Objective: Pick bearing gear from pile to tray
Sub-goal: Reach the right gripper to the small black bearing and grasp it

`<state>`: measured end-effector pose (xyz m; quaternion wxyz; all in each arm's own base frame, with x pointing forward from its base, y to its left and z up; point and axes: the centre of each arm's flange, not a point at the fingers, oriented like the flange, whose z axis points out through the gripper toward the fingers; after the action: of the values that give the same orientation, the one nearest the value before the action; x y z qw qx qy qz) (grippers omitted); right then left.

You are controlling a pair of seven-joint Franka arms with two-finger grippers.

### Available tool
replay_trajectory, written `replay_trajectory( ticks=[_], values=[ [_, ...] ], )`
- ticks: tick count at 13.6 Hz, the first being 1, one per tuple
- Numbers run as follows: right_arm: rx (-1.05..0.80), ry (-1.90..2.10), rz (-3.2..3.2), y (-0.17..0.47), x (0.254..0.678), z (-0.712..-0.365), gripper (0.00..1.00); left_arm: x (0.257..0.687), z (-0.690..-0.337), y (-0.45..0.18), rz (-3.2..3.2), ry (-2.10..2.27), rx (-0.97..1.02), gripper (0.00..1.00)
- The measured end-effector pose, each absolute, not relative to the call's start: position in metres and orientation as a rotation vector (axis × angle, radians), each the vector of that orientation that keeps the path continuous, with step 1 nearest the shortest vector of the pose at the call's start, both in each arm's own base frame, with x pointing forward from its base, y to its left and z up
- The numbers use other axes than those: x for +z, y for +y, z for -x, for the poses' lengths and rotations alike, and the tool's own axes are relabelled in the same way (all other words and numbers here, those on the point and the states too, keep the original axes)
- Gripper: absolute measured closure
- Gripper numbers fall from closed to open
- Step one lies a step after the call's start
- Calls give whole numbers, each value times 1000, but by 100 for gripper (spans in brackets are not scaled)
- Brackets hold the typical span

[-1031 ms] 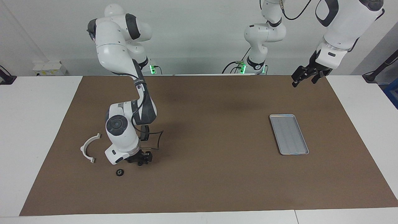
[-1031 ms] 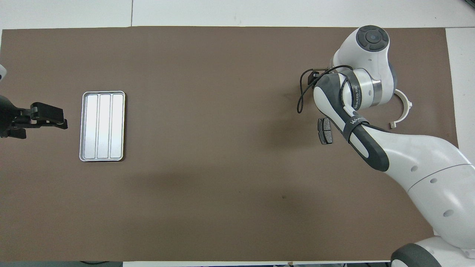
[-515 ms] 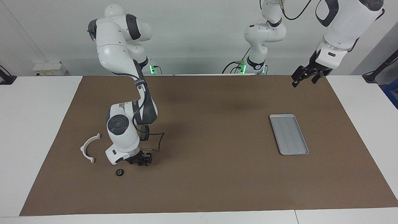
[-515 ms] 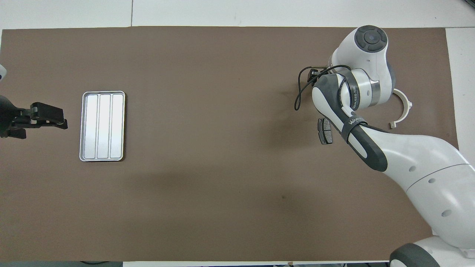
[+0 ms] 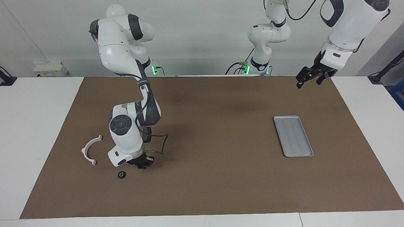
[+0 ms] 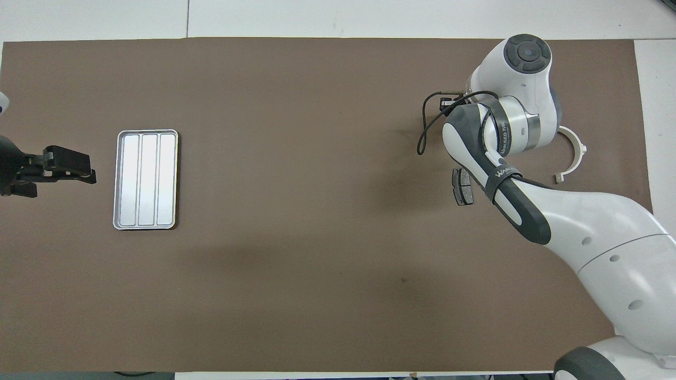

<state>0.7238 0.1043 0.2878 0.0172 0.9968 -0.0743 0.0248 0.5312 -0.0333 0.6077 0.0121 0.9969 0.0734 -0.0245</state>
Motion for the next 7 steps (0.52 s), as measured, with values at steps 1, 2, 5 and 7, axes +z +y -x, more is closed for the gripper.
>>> replay_trajectory(
  ticks=[1,2,5,7],
  values=[
    [77,-231,-3097,104,288,-724,76,608,-531,-33,-3108,229,-77,0],
    [74,-231,-3097,104,288,-724,76,608,-531,-33,-3108,229,-76,0],
    [-16,-229,-3064,101,301,-722,76,608,-531,-33,-3108,229,-77,0],
    [-76,-209,-3047,116,348,-720,76,608,-531,-33,-3108,229,-76,0]
  ],
)
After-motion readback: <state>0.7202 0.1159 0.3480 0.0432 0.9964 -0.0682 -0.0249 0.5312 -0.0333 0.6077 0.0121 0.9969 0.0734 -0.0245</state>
